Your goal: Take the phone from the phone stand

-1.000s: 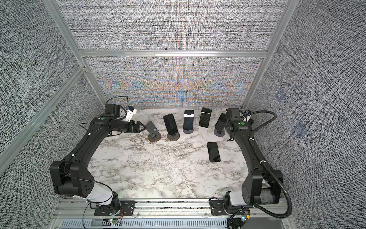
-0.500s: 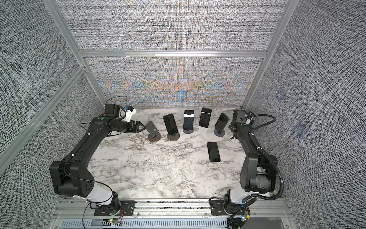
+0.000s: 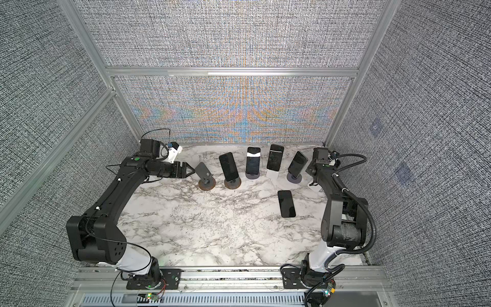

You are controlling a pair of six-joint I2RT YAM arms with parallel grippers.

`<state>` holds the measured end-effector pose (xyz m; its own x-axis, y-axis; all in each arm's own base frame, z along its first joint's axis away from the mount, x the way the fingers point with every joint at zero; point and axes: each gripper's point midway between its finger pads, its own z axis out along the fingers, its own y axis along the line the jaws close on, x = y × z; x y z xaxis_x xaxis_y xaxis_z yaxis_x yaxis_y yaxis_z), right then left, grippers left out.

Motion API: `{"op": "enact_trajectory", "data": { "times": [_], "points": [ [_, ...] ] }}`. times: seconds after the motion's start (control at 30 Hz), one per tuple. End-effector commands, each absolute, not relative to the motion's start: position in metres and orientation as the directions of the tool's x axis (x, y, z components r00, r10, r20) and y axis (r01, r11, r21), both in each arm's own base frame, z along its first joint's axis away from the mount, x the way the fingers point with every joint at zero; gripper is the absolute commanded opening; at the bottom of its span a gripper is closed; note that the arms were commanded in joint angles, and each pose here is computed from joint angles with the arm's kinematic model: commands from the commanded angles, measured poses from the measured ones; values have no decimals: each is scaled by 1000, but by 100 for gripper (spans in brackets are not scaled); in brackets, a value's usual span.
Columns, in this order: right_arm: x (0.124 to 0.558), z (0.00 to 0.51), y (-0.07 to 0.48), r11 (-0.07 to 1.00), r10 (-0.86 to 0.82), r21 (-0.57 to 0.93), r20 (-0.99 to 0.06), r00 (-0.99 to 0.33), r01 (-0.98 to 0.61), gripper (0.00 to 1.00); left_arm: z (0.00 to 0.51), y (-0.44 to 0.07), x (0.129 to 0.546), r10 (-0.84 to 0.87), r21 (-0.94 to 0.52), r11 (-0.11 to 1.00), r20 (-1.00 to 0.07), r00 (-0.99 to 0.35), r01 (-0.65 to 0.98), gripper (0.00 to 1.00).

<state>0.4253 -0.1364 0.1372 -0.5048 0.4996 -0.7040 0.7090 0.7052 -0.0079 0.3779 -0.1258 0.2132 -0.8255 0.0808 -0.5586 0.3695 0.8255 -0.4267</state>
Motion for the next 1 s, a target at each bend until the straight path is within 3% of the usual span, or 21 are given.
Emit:
{"op": "enact_trajectory", "data": {
  "times": [0.0, 0.7, 0.97],
  "points": [
    [431, 142, -143, 683, 501, 4, -730, -464, 731, 97, 216, -125, 378, 87, -416, 828, -568, -819, 377, 87],
    [452, 122, -166, 652, 515, 4, -736, -439, 758, 96, 207, -123, 379, 94, -412, 835, -546, -832, 365, 87],
    [453, 118, -169, 652, 499, 0, -753, -429, 758, 87, 207, -123, 379, 97, -414, 833, -544, -834, 367, 87]
  ]
}}
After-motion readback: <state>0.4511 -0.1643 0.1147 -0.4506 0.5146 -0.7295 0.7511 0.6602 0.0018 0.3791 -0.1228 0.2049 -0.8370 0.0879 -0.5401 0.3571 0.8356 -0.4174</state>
